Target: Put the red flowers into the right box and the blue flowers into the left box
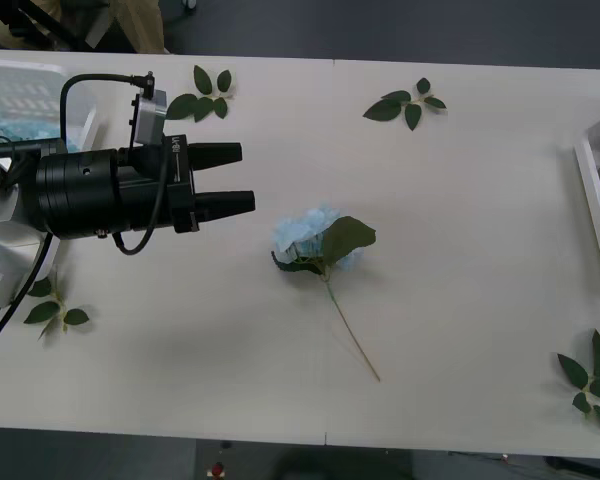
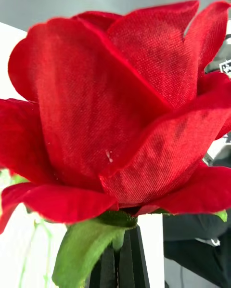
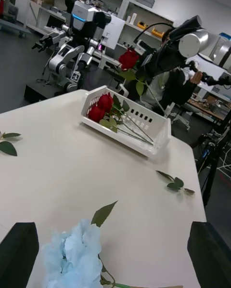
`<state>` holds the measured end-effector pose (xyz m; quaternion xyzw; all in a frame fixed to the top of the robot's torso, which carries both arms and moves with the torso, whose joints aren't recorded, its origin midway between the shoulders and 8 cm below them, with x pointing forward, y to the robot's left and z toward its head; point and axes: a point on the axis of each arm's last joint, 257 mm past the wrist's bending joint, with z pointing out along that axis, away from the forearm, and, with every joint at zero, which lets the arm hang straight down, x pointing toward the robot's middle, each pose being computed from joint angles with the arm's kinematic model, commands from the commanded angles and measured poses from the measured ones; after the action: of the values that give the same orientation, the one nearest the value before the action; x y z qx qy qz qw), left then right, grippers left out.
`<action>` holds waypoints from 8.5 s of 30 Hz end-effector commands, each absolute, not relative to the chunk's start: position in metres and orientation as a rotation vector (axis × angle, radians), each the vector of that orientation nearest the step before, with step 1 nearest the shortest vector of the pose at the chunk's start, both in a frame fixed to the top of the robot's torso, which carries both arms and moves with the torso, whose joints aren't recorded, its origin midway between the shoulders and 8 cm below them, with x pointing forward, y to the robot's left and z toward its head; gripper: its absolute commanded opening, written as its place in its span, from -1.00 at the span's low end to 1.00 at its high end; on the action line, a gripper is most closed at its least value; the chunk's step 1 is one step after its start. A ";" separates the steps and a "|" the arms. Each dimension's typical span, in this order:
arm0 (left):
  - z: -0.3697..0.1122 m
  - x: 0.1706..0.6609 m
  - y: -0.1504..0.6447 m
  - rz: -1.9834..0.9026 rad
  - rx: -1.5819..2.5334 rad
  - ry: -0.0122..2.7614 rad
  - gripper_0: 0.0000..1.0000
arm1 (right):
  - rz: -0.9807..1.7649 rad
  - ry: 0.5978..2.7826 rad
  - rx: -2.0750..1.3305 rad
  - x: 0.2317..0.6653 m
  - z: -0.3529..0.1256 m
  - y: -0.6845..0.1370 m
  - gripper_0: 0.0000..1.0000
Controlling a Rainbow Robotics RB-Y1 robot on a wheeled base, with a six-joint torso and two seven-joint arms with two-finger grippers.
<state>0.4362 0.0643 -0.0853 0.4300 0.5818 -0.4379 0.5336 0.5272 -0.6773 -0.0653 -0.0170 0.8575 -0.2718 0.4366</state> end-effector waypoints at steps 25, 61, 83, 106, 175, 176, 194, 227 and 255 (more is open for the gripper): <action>-0.082 0.428 0.063 -1.016 1.075 1.355 0.82 | -0.688 2.084 -0.122 0.547 -0.069 -0.668 0.54; -0.082 0.428 0.063 -1.016 1.075 1.355 0.81 | -0.138 2.233 -0.406 0.483 -0.117 -0.396 0.55; -0.082 0.428 0.063 -1.016 1.075 1.355 0.81 | 0.082 2.128 -0.831 0.411 -0.151 -0.228 0.56; -0.082 0.428 0.063 -1.016 1.075 1.355 0.81 | 0.324 2.228 -0.885 0.373 -0.196 -0.109 0.56; -0.082 0.428 0.063 -1.016 1.075 1.355 0.82 | 0.310 2.435 -0.619 0.458 -0.316 -0.022 0.56; -0.082 0.428 0.063 -1.016 1.075 1.355 0.81 | 0.309 2.435 -0.616 0.459 -0.316 -0.023 0.56; -0.082 0.428 0.063 -1.016 1.075 1.355 0.82 | 0.314 2.440 -0.620 0.462 -0.336 -0.021 0.56; -0.082 0.428 0.063 -1.016 1.075 1.355 0.82 | 0.451 2.229 -0.602 0.483 -0.242 -0.065 -1.00; -0.082 0.428 0.063 -1.016 1.075 1.355 0.82 | 0.961 1.514 -0.443 0.450 -0.038 -0.057 -1.00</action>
<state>0.4362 0.0643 -0.0853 0.4301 0.5818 -0.4379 0.5336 0.4619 -0.0782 -0.0609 -0.1695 0.6843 0.3966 0.5880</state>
